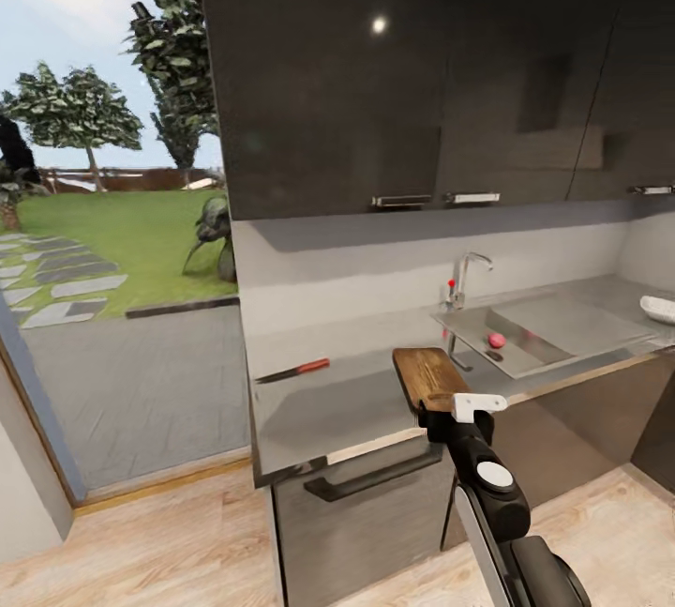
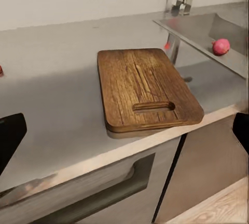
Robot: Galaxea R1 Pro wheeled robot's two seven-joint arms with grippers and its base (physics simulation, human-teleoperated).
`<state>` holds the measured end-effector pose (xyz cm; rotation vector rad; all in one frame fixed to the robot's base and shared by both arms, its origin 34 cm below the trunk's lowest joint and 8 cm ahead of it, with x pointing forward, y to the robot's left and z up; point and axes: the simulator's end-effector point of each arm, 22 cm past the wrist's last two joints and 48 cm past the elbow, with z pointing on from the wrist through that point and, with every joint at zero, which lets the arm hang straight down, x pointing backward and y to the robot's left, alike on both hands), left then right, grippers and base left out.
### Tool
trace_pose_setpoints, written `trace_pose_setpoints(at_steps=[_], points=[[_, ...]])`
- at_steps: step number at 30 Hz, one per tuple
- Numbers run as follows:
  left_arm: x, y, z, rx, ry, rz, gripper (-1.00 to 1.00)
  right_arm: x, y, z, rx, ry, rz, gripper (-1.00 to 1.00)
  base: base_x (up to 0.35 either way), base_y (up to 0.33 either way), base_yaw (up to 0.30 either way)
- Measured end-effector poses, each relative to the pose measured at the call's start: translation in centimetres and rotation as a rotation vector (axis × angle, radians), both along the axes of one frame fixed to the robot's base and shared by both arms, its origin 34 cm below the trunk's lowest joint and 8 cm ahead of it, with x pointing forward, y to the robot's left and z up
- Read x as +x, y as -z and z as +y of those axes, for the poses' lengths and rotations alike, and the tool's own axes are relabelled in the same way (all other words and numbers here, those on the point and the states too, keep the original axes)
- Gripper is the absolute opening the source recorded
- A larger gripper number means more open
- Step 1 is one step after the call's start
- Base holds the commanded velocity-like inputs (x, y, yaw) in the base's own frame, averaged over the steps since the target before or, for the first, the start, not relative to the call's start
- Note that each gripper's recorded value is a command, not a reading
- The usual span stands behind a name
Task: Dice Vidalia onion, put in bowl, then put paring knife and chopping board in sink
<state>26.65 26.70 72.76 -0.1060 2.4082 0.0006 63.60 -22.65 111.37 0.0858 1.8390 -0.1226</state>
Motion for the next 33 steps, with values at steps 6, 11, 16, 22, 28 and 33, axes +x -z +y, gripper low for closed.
trace_pose_setpoints(at_steps=[6,11,16,22,28,33], points=[[0.0,0.0,0.0,0.0,0.0,-0.001,1.0,-0.1,-0.3,0.0,0.0,0.0,-0.005,1.0,0.001,0.001,-0.198],[0.1,0.0,0.0,0.001,0.0,-0.006,1.0,-0.2,-0.6,0.0,-0.001,0.001,-0.011,1.0,0.085,0.106,-0.198],[0.2,-0.1,-0.1,-0.001,-0.001,-0.011,1.0,-0.2,-0.9,0.0,0.001,0.001,-0.017,1.0,0.173,0.225,-0.198],[0.4,-0.2,-0.1,-0.001,0.0,-0.017,1.0,-0.3,-1.2,-0.4,0.003,0.01,-0.021,1.0,0.192,0.231,-0.198],[0.6,-0.3,-0.1,-0.002,0.001,-0.024,1.0,-0.4,-1.5,-1.3,0.009,0.029,-0.026,1.0,0.214,0.2,-0.198],[-0.1,0.3,-0.2,-0.004,0.002,-0.007,1.0,-0.5,-1.6,-1.5,0.01,0.034,-0.029,1.0,0.062,0.048,-0.198]])
